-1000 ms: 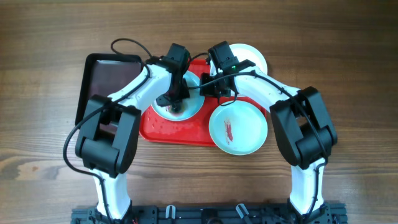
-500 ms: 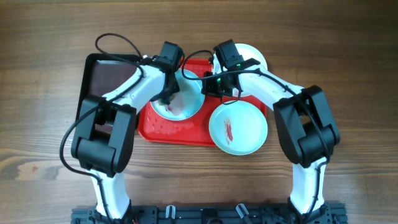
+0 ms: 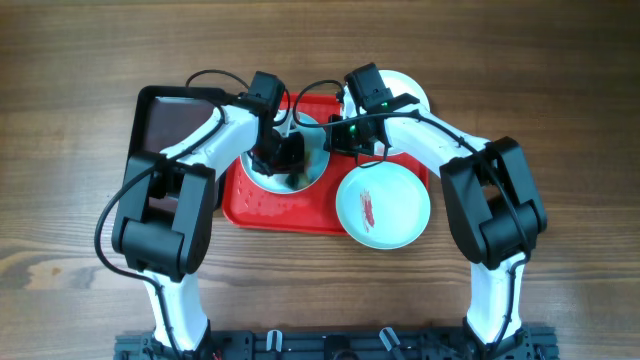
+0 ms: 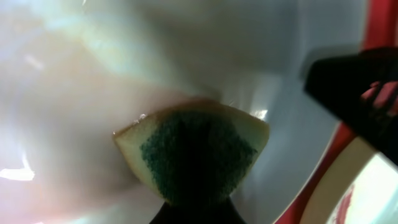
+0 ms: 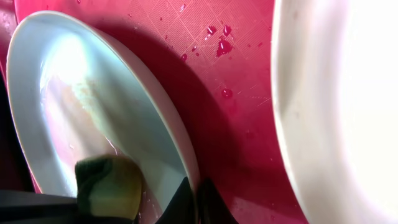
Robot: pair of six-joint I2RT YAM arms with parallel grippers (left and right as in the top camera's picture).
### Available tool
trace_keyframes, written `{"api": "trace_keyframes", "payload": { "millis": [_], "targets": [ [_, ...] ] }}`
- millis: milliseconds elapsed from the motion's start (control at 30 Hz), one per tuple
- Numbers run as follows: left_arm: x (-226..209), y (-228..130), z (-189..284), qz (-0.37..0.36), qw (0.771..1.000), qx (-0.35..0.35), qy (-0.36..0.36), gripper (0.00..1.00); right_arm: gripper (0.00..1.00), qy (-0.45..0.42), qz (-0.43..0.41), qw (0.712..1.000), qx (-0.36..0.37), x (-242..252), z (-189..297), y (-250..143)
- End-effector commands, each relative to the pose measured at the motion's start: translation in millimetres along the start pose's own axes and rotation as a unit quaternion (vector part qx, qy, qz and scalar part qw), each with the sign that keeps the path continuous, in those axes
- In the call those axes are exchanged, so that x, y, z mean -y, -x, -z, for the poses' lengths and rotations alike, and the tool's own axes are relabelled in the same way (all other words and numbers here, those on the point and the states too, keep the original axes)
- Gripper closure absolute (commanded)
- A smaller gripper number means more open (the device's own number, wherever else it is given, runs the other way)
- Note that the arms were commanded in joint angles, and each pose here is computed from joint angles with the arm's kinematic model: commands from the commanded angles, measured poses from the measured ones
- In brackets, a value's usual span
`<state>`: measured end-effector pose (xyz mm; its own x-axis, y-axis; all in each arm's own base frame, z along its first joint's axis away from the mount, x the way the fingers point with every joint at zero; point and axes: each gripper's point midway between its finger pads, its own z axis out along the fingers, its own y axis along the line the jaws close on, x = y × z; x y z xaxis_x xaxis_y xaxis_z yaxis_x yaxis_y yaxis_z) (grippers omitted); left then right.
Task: Clean dirty plates on tray and stack at the side
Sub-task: 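Scrub the left blue plate with the sponge in the left gripper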
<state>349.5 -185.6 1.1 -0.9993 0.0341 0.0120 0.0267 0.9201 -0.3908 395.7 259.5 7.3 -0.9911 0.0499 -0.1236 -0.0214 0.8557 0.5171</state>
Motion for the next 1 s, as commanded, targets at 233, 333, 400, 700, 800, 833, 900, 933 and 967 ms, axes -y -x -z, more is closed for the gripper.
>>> {"api": "trace_keyframes", "payload": {
  "millis": [233,333,400,700,800,833,900,933,967],
  "targets": [
    [-123,21,0,0.218,0.912,0.153,0.312,0.96,0.96,-0.012,-0.028,1.0,-0.006,20,-8,-1],
    [-129,23,5,0.236,0.899,0.171,0.326,0.96,0.96,-0.012,-0.028,1.0,-0.005,19,-8,0],
    [-126,19,2,0.238,0.904,0.158,0.318,0.96,0.96,-0.012,-0.028,1.0,-0.006,19,-8,0],
    [-58,-48,-32,0.149,0.977,-0.073,0.132,0.96,0.96,-0.012,-0.026,1.0,-0.005,19,-7,0],
    [-26,-56,-36,0.068,0.991,-0.111,0.043,0.96,0.96,-0.012,-0.026,1.0,-0.005,19,-8,0],
    [-22,-57,-37,0.055,0.992,-0.113,0.034,0.96,0.96,-0.011,-0.026,1.0,-0.005,19,-8,0],
    [-18,-52,-40,0.037,0.994,-0.102,0.03,0.96,0.96,-0.012,-0.026,1.0,-0.005,19,-8,0],
    [-16,-49,-41,0.032,0.995,-0.095,0.027,0.96,0.96,-0.012,-0.026,1.0,-0.005,19,-8,0],
    [-13,-43,-43,0.025,0.996,-0.083,0.023,0.96,0.96,-0.011,-0.026,1.0,-0.005,19,-7,0]
  ]
}}
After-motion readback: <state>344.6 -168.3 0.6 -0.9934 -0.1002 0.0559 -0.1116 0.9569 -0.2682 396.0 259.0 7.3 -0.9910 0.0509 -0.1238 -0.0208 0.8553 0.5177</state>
